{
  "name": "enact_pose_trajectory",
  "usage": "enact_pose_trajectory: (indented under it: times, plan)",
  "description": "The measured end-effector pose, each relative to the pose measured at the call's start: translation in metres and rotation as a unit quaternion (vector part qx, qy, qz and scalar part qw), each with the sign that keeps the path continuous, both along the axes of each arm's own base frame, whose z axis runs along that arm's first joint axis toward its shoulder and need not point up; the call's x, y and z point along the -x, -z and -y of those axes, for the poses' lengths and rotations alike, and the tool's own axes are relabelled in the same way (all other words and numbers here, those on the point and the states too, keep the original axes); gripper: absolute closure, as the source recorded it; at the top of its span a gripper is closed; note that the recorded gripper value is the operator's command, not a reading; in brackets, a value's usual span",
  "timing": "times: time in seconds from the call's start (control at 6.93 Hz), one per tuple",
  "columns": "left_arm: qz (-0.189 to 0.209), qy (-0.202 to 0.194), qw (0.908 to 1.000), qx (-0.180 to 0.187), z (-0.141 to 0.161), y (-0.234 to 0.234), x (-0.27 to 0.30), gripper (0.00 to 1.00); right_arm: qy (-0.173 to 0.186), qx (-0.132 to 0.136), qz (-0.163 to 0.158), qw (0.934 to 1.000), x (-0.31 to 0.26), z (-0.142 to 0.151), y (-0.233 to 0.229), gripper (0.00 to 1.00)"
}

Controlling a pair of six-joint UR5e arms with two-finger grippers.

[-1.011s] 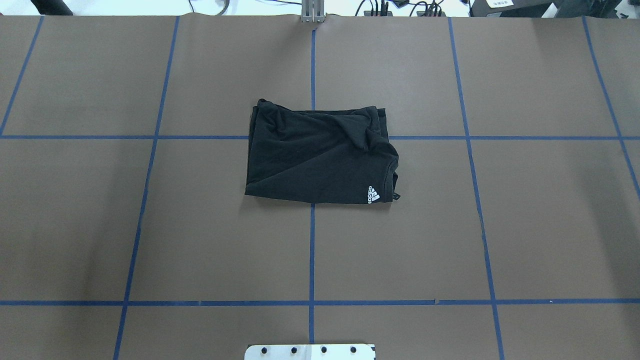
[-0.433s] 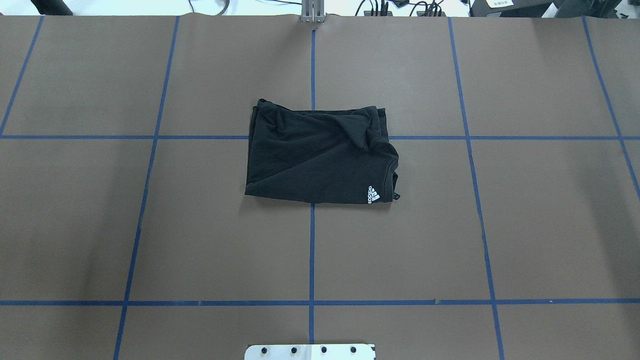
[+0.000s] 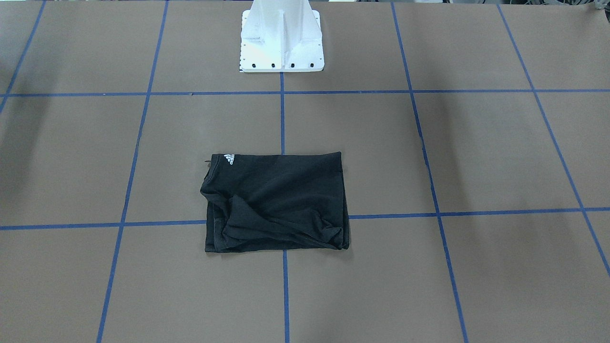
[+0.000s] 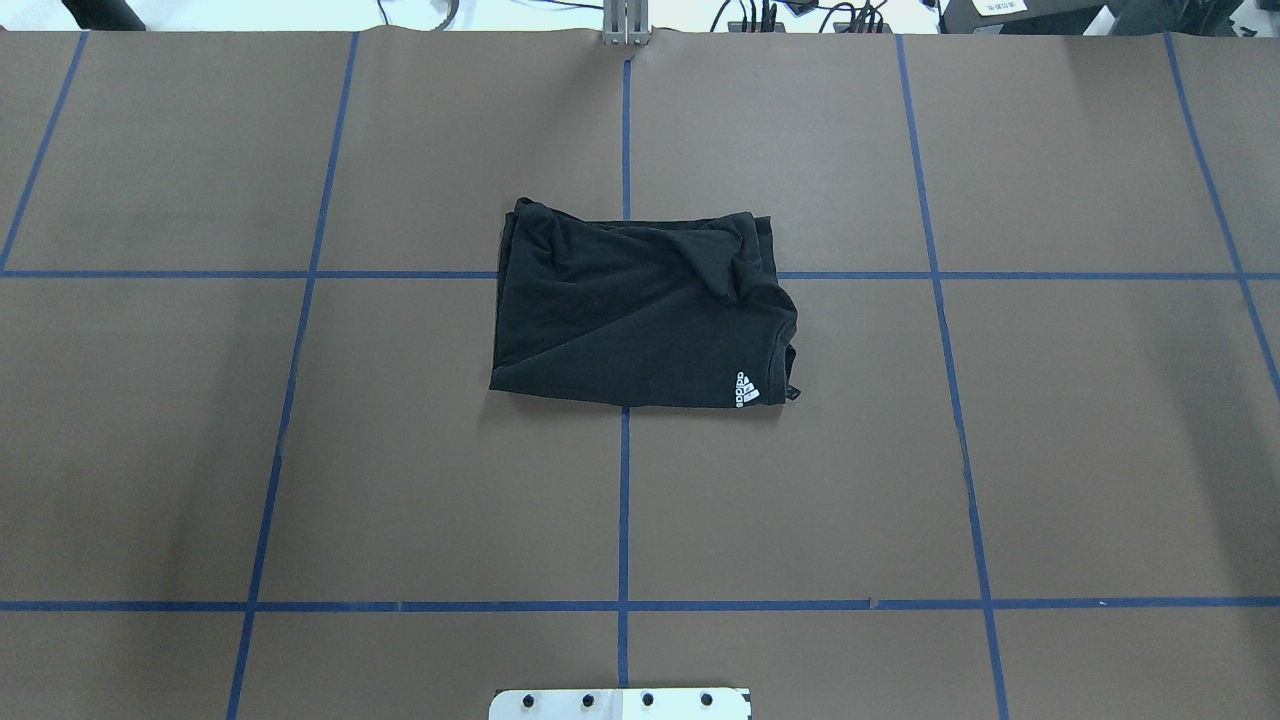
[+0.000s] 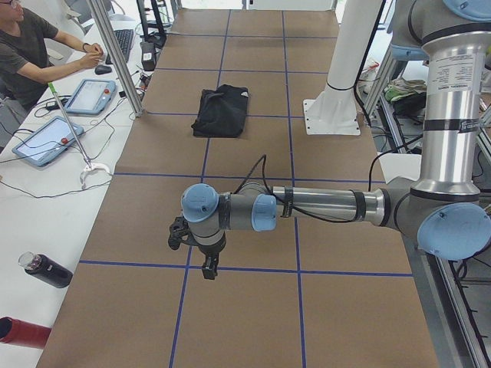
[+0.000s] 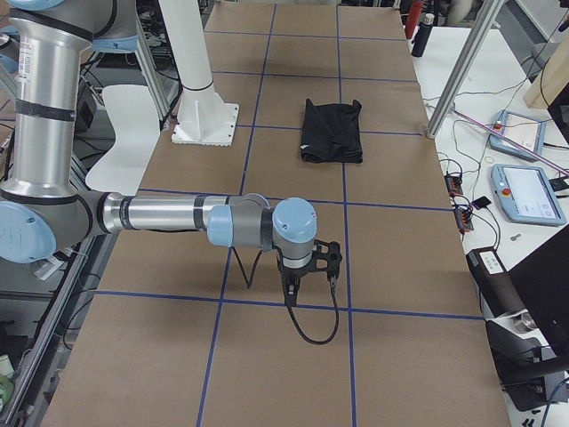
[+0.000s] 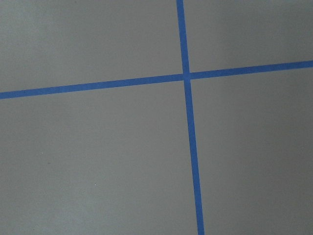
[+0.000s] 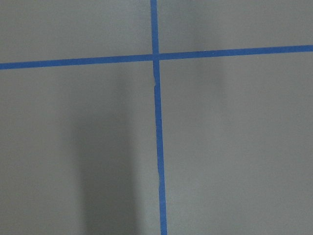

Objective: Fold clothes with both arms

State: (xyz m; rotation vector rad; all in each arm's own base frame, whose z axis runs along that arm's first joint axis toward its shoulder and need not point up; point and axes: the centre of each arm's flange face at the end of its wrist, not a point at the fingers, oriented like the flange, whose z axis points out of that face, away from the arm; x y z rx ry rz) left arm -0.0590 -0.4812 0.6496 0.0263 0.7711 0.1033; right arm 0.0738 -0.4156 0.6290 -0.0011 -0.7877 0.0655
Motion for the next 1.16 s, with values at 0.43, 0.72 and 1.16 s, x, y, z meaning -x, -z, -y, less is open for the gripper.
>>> enact_pose_trajectory:
  times: [0.43, 0.72, 1.16]
  plan:
    - [0.000, -0.001, 1.0000, 0.000, 0.0008, 0.0003, -0.0006, 0.00, 0.000, 0.003, -0.002, 1.0000, 0.0000, -0.0004, -0.0011, 0.00]
    - [0.000, -0.001, 1.0000, -0.001, 0.0011, 0.0005, -0.0006, 0.00, 0.000, 0.004, -0.009, 1.0000, -0.0011, -0.0001, -0.0019, 0.00]
    - [0.000, -0.001, 1.0000, -0.001, 0.0011, 0.0006, -0.0006, 0.00, 0.000, 0.005, -0.012, 0.9999, -0.0013, 0.0003, -0.0021, 0.00]
